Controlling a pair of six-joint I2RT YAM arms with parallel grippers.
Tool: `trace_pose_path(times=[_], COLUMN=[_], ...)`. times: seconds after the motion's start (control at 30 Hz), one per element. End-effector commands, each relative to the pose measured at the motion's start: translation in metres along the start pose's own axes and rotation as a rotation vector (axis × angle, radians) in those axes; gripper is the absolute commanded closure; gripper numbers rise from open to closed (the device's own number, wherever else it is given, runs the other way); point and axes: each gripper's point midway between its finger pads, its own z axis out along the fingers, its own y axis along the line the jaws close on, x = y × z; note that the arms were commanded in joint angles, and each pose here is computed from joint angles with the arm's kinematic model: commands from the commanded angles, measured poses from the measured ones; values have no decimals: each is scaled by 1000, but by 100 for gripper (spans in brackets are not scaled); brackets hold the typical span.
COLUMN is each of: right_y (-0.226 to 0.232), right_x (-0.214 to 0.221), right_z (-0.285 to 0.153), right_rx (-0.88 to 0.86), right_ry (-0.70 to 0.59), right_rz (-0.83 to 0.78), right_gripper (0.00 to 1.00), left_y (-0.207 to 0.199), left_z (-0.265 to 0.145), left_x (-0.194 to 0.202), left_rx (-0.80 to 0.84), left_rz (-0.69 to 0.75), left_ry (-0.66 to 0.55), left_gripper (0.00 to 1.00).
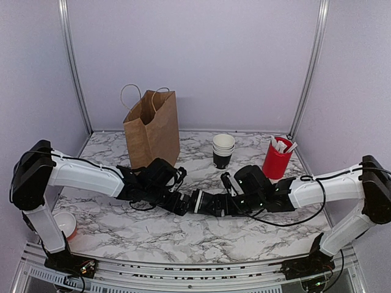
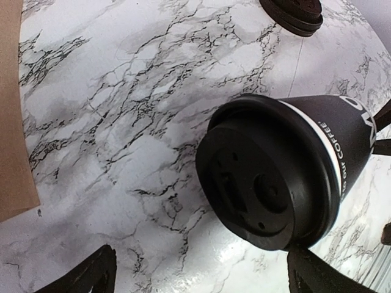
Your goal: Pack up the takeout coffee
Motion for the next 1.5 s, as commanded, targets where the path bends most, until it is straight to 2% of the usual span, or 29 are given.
trace_pose_path(times=[0.0, 0.17, 0.37, 0.5, 0.8, 0.93, 1.13, 1.33, 1.47], right_y=[-2, -8, 14, 17, 30, 22, -1, -3, 2], right_x=[-6, -14, -23, -29, -46, -39, -44, -49, -55], right_z=[-9, -20, -32, -21, 11, 34, 58, 61, 53], right_rx=[73, 168, 132, 149, 127, 118, 179, 175, 145], right_ry=[-10, 10, 36, 65, 48, 131, 180, 156, 53], right_rz=[-89, -240, -512, -700, -986, -1027, -1028, -1000, -965], right_gripper=[6, 6, 6, 11, 11, 11, 14, 20, 23], left_y=[-6, -6, -3, -2, 2, 4, 4, 7, 6], left_z=[-9, -12, -17, -22, -28, -29, -29, -30, -39], left_x=[-11, -11, -12, -15, -13, -11, -10, -9, -12], left_rx=[39, 44, 56, 79, 143, 152, 180, 231, 267], left_rz=[-9, -14, -35, -63, -138, -154, -188, -269, -325], left_ry=[-45, -50, -56, -66, -69, -67, -60, -46, -54], left_gripper=[2, 2, 2, 2, 2, 2, 2, 2, 2])
